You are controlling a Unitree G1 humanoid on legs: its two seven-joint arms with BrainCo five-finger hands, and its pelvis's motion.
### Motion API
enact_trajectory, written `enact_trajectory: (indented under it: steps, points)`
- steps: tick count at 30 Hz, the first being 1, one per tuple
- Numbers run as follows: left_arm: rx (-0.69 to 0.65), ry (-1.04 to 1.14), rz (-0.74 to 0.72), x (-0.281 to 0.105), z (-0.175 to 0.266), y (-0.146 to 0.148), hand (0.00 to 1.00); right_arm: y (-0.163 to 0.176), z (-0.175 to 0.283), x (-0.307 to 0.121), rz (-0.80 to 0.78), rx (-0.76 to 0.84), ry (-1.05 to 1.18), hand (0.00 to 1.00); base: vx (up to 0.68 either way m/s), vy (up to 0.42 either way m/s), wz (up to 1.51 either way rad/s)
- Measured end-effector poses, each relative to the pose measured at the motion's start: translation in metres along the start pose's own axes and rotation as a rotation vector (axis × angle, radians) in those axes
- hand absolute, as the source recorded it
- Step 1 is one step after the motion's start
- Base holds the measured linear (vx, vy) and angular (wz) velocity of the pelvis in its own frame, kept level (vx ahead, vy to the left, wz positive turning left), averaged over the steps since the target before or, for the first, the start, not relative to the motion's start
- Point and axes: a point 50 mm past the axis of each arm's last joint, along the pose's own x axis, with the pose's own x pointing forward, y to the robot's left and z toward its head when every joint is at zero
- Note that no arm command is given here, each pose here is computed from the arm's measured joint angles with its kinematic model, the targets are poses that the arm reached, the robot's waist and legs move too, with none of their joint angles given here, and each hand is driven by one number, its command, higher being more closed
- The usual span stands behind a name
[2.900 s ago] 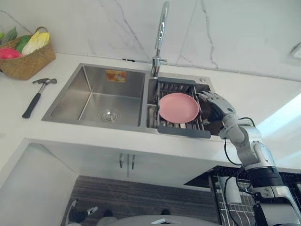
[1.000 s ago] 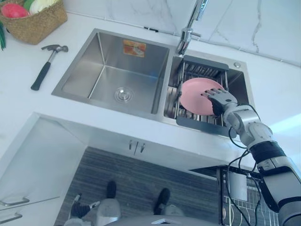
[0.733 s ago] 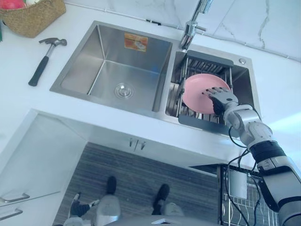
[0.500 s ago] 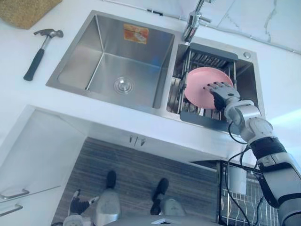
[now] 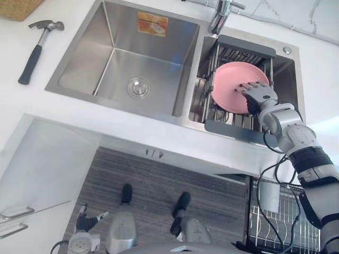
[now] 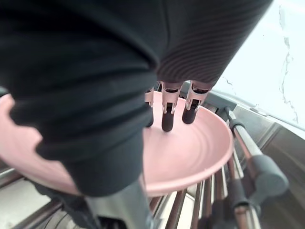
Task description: Walk over to the sink, pick up the cup, carry it to the dishwasher, place the cup inside the dishwasher, then close the dishwasher door
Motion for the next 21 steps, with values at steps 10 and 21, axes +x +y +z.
enact_trajectory:
  steps: [10,21]
  points:
    - [-0.003,-0.028,0.003,0.0011,0.0045,-0.0005,0.0,-0.0012,-0.0011,-0.0005,-0.033,-0.042,-0.001,1.0,0.0,0.0,0.0]
    - [0.041,-0.059,0.037,0.0015,0.0076,0.0029,0.0,-0.007,0.0067,-0.0016,-0.136,-0.023,-0.067,1.0,0.0,-0.004,-0.01]
